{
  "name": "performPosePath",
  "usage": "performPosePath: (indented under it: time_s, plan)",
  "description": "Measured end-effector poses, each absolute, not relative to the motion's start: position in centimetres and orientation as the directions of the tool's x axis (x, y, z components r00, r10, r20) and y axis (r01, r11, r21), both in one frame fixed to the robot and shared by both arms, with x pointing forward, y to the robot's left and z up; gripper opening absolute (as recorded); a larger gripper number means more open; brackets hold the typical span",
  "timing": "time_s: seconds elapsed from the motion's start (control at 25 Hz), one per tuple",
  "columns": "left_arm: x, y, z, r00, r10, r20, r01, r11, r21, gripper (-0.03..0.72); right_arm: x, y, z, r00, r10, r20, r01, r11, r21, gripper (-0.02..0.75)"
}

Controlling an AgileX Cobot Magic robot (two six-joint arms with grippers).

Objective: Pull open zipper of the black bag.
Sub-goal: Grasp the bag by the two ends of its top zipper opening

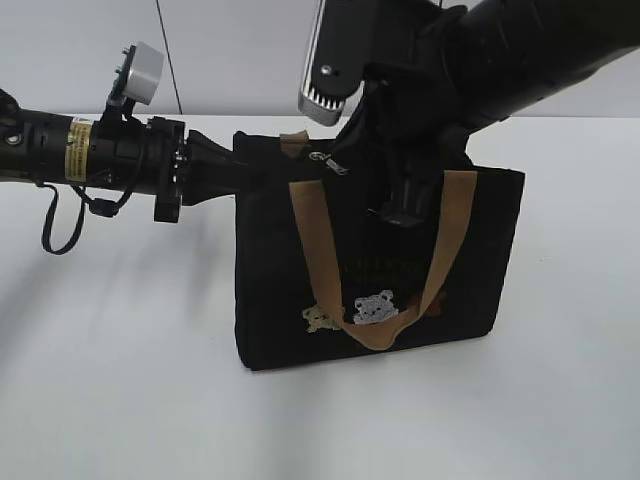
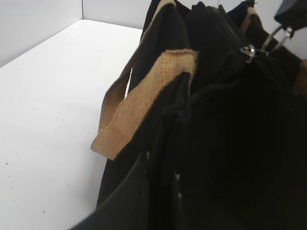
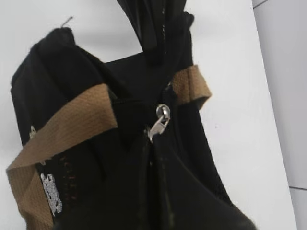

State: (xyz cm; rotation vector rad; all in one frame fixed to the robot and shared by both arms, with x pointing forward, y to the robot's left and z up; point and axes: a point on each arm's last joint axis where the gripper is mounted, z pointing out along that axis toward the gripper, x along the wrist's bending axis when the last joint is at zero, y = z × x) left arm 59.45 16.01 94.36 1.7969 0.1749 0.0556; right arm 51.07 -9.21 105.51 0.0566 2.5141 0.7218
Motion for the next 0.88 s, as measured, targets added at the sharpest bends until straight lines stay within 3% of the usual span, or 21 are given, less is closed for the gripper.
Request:
performPosePath:
  time_s: [0.56, 0.88]
  plan:
    - [59.4, 16.0, 94.4, 0.987, 0.149, -0.056, 0.089, -0.222, 0.971, 0.027, 51.0, -10.4, 107.0, -0.814, 0.357, -0.459, 0.055, 0.833, 0.55, -0.015]
    - [59.4, 16.0, 94.4, 0.987, 0.149, -0.056, 0.089, -0.222, 0.971, 0.027, 49.7, -8.7, 106.7, -0.841, 0.236, -0.487, -0.05, 0.862, 0.505, 0.018]
